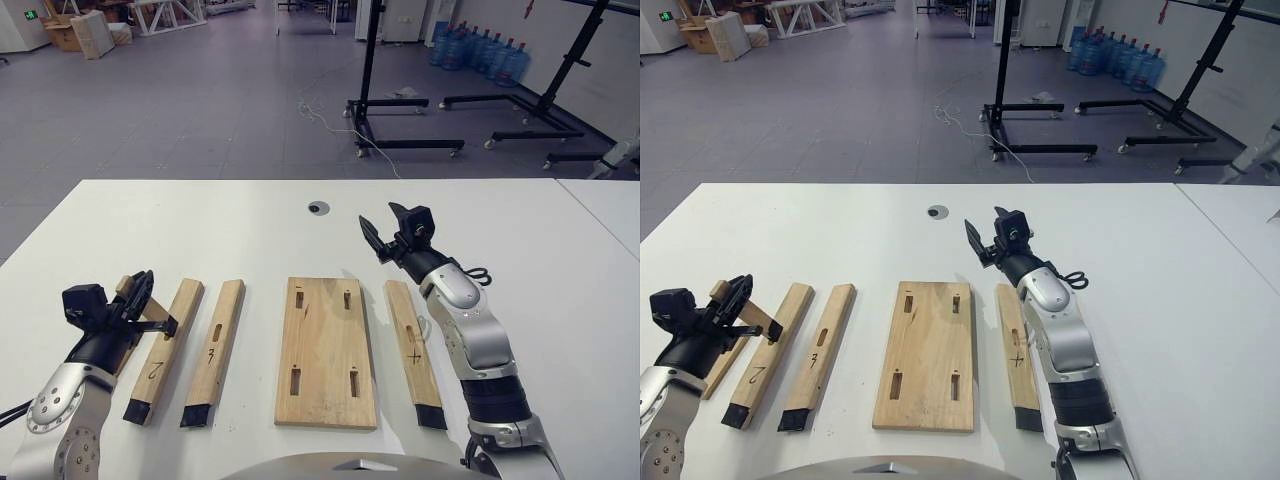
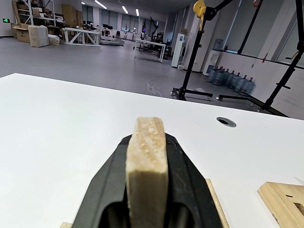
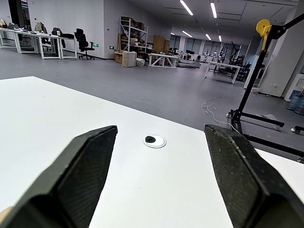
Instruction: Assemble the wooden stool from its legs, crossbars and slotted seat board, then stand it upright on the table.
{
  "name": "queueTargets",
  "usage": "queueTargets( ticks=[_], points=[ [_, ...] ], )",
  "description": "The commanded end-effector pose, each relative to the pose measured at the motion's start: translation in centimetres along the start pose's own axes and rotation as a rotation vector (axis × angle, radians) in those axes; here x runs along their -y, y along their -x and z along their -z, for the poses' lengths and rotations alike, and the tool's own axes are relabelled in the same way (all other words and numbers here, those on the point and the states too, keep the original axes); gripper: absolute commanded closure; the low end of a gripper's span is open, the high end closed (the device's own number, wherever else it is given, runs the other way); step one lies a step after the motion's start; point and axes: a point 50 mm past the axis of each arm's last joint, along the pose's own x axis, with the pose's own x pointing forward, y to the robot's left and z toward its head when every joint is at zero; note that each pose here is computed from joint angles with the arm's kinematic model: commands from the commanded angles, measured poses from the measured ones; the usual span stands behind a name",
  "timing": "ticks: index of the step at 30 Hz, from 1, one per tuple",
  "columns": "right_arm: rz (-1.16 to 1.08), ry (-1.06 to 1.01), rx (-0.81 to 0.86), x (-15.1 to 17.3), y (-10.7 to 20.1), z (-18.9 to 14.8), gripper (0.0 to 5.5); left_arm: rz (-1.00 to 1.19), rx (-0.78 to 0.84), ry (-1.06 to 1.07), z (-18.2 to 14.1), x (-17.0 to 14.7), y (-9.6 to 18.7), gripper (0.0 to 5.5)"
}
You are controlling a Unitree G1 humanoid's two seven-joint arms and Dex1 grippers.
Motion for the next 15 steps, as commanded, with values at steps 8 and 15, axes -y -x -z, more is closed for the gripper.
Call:
queueTargets(
  ticks=[8, 15],
  points=[
    [-0.059, -0.022, -0.005, -1.1, 0.1, -0.1, 2.15, -0.012, -0.090, -0.046, 1.6, -0.7, 0.1, 5.12],
    [-0.077, -0.042, -0.009, -1.8, 0.0, -0.2, 2.15, -0.029, -0.126, -0.074, 2.3, -0.9, 0.1, 5.12]
  ],
)
